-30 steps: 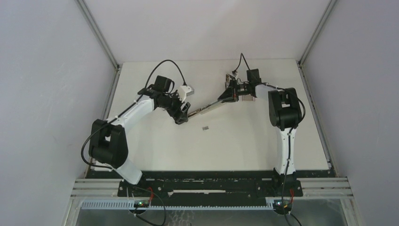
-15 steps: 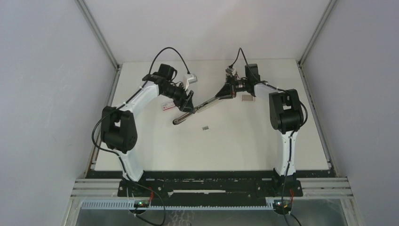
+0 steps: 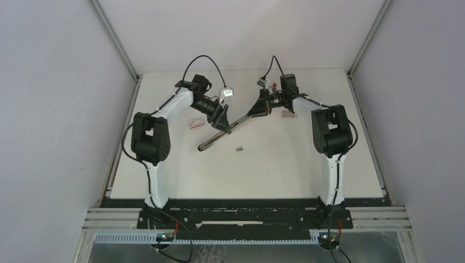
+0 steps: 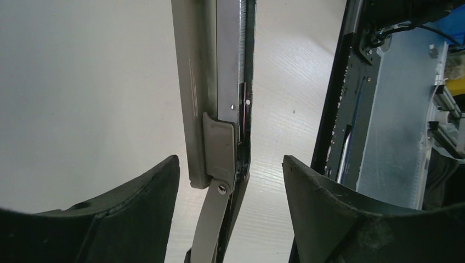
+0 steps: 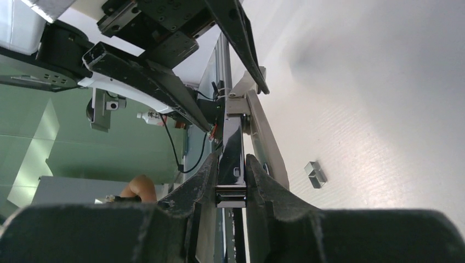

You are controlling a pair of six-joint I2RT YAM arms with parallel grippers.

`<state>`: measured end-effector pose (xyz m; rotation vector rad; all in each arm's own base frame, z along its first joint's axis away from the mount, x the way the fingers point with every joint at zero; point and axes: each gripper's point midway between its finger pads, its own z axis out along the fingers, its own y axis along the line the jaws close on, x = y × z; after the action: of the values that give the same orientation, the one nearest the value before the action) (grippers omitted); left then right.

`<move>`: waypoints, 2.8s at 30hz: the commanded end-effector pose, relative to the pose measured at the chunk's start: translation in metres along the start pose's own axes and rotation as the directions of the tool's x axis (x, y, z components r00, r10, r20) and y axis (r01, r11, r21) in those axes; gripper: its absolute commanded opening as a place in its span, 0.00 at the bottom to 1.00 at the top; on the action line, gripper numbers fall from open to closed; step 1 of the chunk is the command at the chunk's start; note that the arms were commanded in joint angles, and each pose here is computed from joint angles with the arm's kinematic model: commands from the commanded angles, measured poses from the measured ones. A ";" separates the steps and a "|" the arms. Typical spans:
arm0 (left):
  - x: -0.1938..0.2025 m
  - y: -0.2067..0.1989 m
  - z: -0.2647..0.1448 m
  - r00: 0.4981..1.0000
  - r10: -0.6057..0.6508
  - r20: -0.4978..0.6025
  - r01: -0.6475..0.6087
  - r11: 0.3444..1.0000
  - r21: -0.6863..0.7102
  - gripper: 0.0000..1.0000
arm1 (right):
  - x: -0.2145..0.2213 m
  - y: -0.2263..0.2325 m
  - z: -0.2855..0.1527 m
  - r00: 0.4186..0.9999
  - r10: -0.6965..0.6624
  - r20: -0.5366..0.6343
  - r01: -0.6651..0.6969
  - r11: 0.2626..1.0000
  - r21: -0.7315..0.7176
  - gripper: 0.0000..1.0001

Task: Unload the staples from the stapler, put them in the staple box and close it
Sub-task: Unload the staple at the center of the board.

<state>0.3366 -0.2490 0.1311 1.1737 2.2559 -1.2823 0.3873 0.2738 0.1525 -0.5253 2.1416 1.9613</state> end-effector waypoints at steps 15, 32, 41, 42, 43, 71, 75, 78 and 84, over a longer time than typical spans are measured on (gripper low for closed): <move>-0.003 -0.030 0.001 1.000 0.005 -0.003 -0.004 0.982 0.189 0.61 | 0.000 0.069 0.003 0.981 -0.189 -0.045 0.183 0.977 -0.108 0.02; -0.005 -0.037 0.005 0.999 -0.047 0.013 0.042 0.965 0.261 0.27 | 0.005 0.076 0.008 0.970 -0.235 -0.056 0.227 0.966 -0.121 0.02; -0.004 -0.036 0.004 0.999 -0.054 0.009 0.049 0.963 0.266 0.00 | 0.003 0.072 0.007 0.970 -0.237 -0.050 0.231 0.967 -0.105 0.28; -0.005 -0.036 0.004 0.998 -0.055 0.009 0.051 0.963 0.263 0.00 | 0.002 0.072 0.005 0.970 -0.237 -0.047 0.231 0.968 -0.100 0.31; -0.005 -0.036 0.003 0.998 -0.058 0.009 0.054 0.964 0.261 0.00 | 0.001 0.072 0.004 0.971 -0.235 -0.045 0.230 0.969 -0.096 0.34; -0.010 0.059 -0.009 0.999 -0.034 -0.035 0.018 0.928 -0.373 0.00 | -0.034 0.051 -0.071 0.952 -0.302 0.051 0.280 0.927 0.249 0.53; -0.005 0.070 -0.005 0.997 0.005 -0.076 -0.041 0.878 -0.478 0.00 | -0.037 0.058 -0.078 0.948 -0.312 0.065 0.285 0.920 0.271 0.53; 0.002 0.072 0.001 0.992 0.030 -0.119 -0.087 0.855 -0.512 0.00 | -0.039 0.063 -0.083 0.946 -0.315 0.077 0.280 0.913 0.296 0.53; 0.013 0.076 0.016 0.979 0.064 -0.192 -0.164 0.811 -0.562 0.00 | -0.033 0.078 -0.092 0.942 -0.322 0.096 0.271 0.898 0.347 0.54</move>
<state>0.3680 -0.2285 0.0398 1.1777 2.5272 -0.5263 0.4064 0.1977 0.2127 -0.5591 2.1430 1.4744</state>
